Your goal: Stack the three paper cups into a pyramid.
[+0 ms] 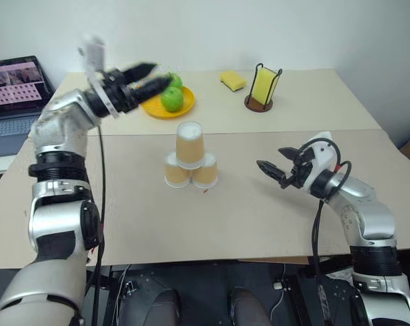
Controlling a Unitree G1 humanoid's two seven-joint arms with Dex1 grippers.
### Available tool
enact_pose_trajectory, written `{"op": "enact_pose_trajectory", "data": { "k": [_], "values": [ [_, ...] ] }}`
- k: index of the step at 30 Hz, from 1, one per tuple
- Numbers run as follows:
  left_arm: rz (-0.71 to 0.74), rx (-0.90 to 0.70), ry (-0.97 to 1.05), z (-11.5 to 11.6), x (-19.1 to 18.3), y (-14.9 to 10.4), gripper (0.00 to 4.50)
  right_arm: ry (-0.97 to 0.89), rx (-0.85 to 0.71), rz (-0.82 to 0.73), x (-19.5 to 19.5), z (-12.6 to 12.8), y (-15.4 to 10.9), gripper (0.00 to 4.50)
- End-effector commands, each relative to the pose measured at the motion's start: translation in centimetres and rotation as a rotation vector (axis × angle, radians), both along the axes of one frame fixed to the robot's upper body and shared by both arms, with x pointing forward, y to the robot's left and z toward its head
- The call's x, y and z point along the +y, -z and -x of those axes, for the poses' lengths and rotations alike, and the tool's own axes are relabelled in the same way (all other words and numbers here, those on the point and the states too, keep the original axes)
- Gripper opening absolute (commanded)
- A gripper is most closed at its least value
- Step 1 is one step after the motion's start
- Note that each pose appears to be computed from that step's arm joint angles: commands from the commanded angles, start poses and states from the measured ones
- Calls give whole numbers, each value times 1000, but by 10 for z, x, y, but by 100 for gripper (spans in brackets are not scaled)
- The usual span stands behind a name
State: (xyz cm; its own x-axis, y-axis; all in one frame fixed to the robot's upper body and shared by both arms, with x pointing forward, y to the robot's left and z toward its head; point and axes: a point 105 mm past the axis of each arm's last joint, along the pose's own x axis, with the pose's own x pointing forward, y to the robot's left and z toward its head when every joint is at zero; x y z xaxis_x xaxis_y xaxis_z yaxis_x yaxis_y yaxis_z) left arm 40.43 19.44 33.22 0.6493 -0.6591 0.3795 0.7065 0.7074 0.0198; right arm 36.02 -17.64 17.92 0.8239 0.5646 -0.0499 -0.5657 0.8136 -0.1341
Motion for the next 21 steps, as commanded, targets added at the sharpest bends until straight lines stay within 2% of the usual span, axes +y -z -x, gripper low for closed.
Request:
{"op": "enact_pose_trajectory", "data": {
  "k": [1,6,12,16,21],
  "values": [
    [103,6,-317,5,47,8,448,10,-68,11,-1,-2,-15,450],
    [195,81,-703,32,111,55,448,106,-65,32,-11,-18,-11,450],
    [161,156,-1122,74,174,126,448,307,-60,84,-30,-45,5,450],
    [164,190,-1213,94,181,158,448,381,-46,28,-39,-52,15,450],
    [178,205,-1254,101,185,173,448,438,-56,9,-46,-54,21,450]
  ]
}}
